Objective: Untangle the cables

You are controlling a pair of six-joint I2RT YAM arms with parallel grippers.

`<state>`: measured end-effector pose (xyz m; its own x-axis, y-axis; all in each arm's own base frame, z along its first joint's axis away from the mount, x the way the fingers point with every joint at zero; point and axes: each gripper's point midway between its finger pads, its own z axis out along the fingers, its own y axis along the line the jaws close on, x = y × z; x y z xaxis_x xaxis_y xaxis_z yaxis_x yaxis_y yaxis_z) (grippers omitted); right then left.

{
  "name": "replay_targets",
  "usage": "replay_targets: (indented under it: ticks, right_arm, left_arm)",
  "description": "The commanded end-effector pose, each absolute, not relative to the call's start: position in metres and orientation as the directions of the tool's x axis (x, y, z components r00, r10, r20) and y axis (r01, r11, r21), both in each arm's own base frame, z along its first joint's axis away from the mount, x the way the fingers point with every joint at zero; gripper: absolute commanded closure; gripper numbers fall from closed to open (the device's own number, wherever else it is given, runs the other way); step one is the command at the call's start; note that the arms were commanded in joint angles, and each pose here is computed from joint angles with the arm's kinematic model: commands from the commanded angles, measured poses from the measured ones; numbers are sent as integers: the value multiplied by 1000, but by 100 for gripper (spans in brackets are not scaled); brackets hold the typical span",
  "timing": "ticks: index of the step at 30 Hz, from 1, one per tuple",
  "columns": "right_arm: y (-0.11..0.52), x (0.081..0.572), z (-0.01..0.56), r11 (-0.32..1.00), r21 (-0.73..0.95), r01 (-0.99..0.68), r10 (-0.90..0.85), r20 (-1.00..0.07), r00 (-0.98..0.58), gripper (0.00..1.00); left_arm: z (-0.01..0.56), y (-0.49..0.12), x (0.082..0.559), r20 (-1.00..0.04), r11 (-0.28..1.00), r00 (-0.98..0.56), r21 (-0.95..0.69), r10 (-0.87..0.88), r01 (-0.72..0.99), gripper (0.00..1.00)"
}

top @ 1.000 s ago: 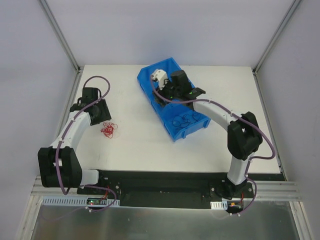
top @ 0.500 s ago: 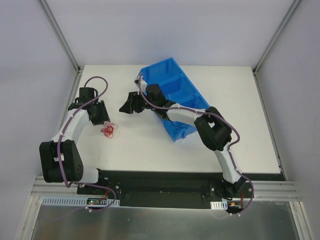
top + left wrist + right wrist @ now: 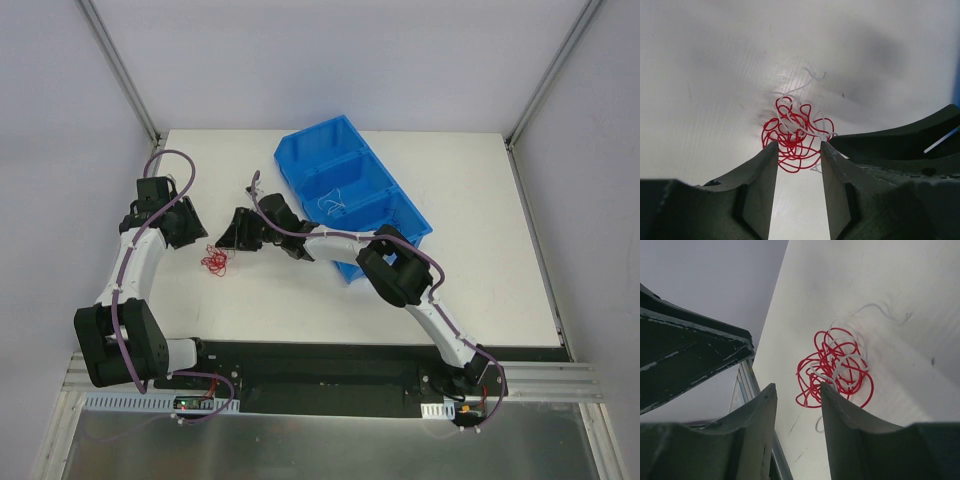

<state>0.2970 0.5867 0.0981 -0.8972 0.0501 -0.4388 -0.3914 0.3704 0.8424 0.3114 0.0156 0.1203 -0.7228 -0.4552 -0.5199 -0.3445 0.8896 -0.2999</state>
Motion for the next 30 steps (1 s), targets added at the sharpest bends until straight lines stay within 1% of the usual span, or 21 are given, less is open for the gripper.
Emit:
replay_targets:
  ticks: [1, 2, 4, 6, 9, 13, 17, 19, 24, 27, 30]
  right_arm:
    - [598, 296, 113, 361, 868, -342, 120, -407, -906, 64]
    - [599, 295, 112, 360, 873, -329, 130, -396, -909, 66]
    - [600, 292, 110, 363, 872, -329, 130, -397, -909, 66]
    - [600, 289, 109, 381, 855, -351, 123, -423, -898, 61]
    - [594, 293, 112, 422, 815, -397, 112, -481, -870, 54]
    - [578, 304, 129, 456, 757, -468, 104, -568, -816, 53]
    - [555, 320, 139, 526, 678, -514, 116, -656, -746, 54]
    - [548, 324, 141, 545, 655, -523, 115, -677, -727, 53]
    - [555, 323, 129, 527, 696, -488, 115, -627, -770, 49]
    - [560, 321, 114, 525, 727, -442, 121, -578, -807, 50]
    - [556, 322, 100, 564, 732, -381, 138, -539, -831, 52]
  left_arm:
    - [128, 12, 314, -526, 874, -702, -354, -480, -332, 62]
    - [128, 12, 314, -523, 871, -702, -360, -484, -333, 62]
    - [129, 12, 315, -521, 867, -698, -369, -490, -334, 62]
    - [128, 12, 314, -516, 864, -699, -375, -495, -335, 62]
    - [129, 12, 315, -518, 863, -696, -380, -497, -333, 62]
    - [130, 12, 315, -519, 861, -694, -384, -500, -333, 62]
    - [131, 10, 316, -513, 857, -696, -401, -503, -325, 61]
    - [131, 9, 315, -510, 855, -697, -407, -504, -320, 61]
    - [131, 6, 316, -503, 851, -701, -425, -505, -308, 59]
    - [131, 4, 316, -500, 851, -705, -431, -502, -300, 59]
    - [130, 1, 317, -492, 848, -712, -443, -500, -290, 59]
